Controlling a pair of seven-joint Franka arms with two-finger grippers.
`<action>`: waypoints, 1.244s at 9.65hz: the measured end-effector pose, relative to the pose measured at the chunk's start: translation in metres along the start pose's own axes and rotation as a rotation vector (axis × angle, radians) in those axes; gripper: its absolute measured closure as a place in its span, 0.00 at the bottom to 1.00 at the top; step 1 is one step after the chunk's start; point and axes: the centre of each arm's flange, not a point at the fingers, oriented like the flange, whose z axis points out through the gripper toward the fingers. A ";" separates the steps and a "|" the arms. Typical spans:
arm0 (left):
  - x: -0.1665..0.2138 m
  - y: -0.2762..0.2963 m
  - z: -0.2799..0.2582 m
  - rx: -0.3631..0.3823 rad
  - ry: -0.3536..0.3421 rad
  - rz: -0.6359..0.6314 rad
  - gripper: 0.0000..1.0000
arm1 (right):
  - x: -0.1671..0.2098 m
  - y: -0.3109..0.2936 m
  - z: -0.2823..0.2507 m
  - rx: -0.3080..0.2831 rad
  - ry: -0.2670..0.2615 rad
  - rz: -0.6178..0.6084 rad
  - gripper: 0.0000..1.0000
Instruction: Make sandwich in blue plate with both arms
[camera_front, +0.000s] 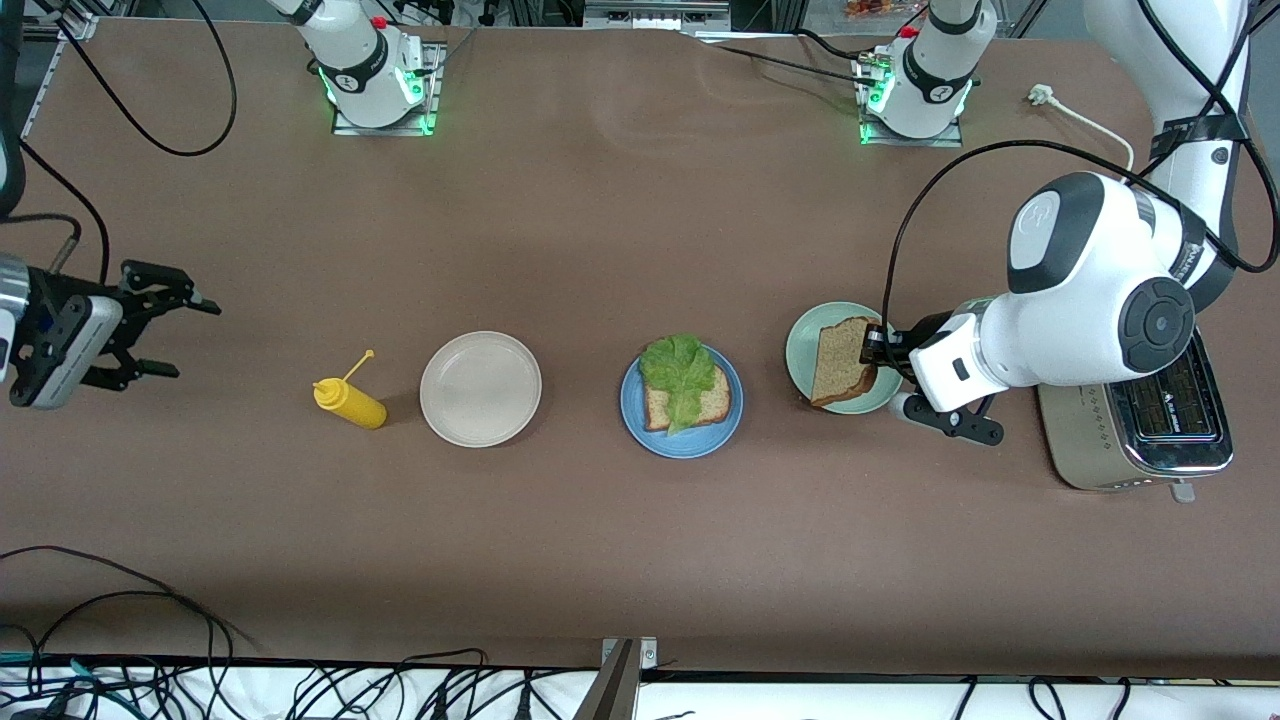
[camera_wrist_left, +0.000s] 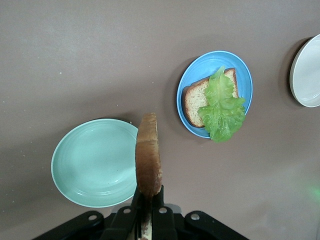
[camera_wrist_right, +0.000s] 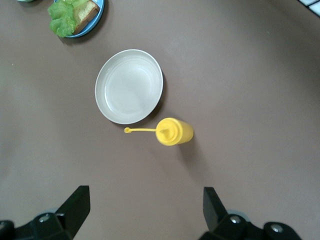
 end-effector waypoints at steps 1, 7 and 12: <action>0.000 -0.002 -0.001 0.000 0.002 -0.003 0.91 | -0.003 0.012 0.012 0.003 0.009 -0.050 0.00; -0.012 -0.035 -0.041 0.252 0.041 0.001 0.91 | -0.028 0.076 0.116 0.135 0.168 -0.337 0.00; -0.064 -0.081 -0.122 0.369 0.051 -0.119 0.91 | -0.070 0.115 0.197 0.205 0.306 -0.495 0.00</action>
